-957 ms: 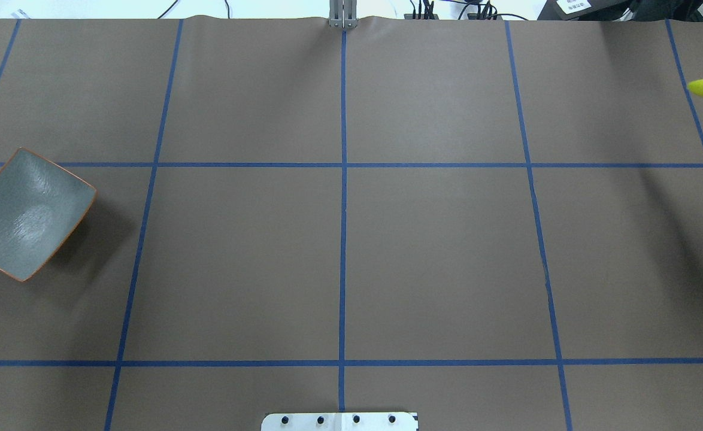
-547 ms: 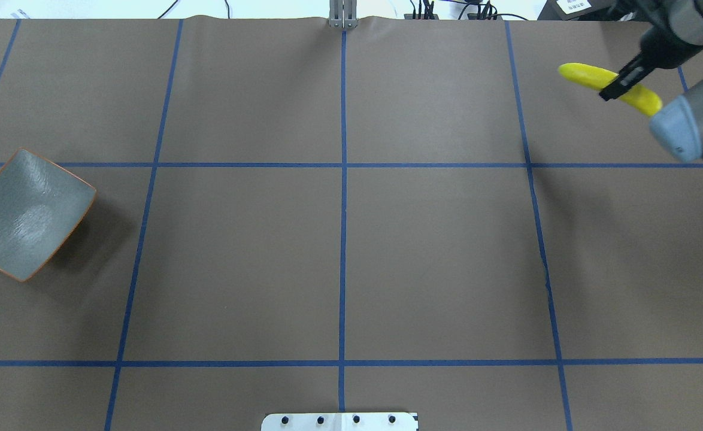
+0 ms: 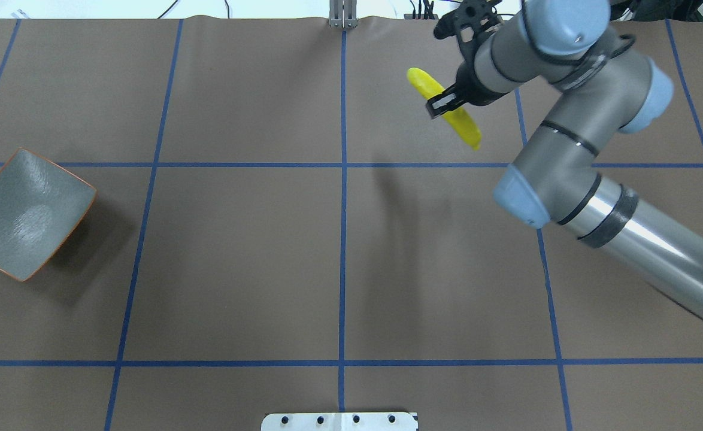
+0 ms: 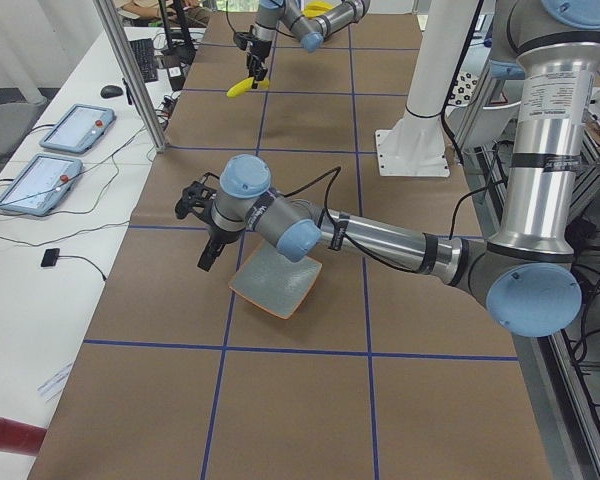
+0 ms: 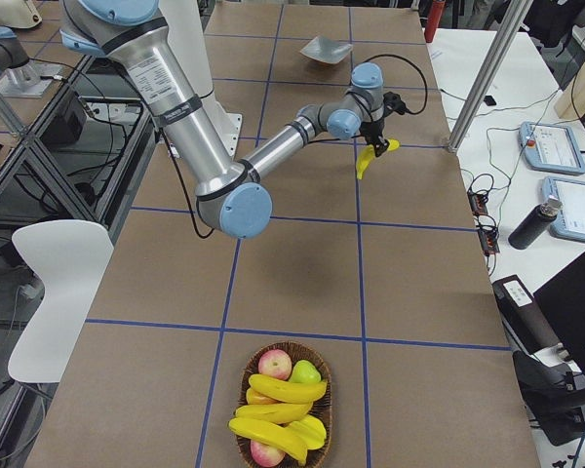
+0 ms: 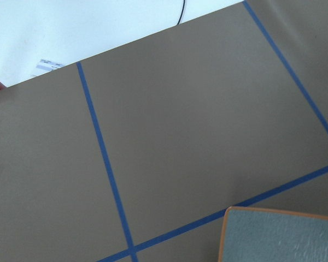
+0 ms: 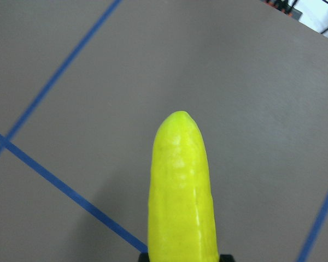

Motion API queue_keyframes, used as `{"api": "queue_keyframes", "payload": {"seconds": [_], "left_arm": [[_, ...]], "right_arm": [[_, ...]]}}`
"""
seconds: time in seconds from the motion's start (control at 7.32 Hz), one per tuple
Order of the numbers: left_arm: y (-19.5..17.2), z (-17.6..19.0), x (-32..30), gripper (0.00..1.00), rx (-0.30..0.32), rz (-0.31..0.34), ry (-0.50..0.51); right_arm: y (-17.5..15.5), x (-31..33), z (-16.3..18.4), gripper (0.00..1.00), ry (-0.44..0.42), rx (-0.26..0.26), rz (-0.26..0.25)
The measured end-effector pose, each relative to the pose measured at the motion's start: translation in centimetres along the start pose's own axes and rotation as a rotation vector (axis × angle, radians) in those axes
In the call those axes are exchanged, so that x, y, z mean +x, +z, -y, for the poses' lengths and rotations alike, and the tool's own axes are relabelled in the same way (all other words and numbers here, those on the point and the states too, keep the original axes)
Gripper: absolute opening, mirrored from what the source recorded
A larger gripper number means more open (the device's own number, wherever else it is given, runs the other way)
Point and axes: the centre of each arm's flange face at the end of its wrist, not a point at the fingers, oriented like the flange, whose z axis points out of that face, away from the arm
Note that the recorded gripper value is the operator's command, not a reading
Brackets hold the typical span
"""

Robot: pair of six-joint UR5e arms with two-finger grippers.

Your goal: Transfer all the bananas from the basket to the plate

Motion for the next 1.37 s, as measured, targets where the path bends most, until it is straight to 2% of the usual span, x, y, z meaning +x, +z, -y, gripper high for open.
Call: {"api": "queue_keyframes", "payload": {"seconds": [0.14,0.27,0.55,0.68,0.96,1.09,1.37], "left_arm": [[1.9,2.5,5.2,1.00,-0.003,-0.058,-0.119],[3.7,4.9,11.0,1.00,-0.019,-0.118,-0.260],[6.3,8.2,22.6,1.00,-0.085,-0.227,-0.509],[7.3,9.1,27.5,1.00,-0.123,-0.265,-0.586],[8.6,10.5,34.1,1.00,-0.154,-0.299,-0.689],[8.9,11.3,36.1,1.00,-0.160,-0.308,-0.723],[9.5,12.3,38.8,1.00,-0.177,-0.324,-0.753]], "right_arm": [[0.2,-5.1,0.4,0.00,0.032,0.059,-0.023],[-0.1,-9.0,1.0,0.00,0.037,0.093,-0.050],[-0.6,-15.4,2.2,0.00,-0.030,0.132,-0.114],[-0.6,-17.9,2.5,0.00,-0.079,0.157,-0.158],[-0.2,-22.2,2.0,0.00,-0.191,0.208,-0.276],[-0.4,-23.5,1.8,0.00,-0.219,0.227,-0.299],[-1.3,-25.8,1.5,0.00,-0.238,0.261,-0.296]]}}
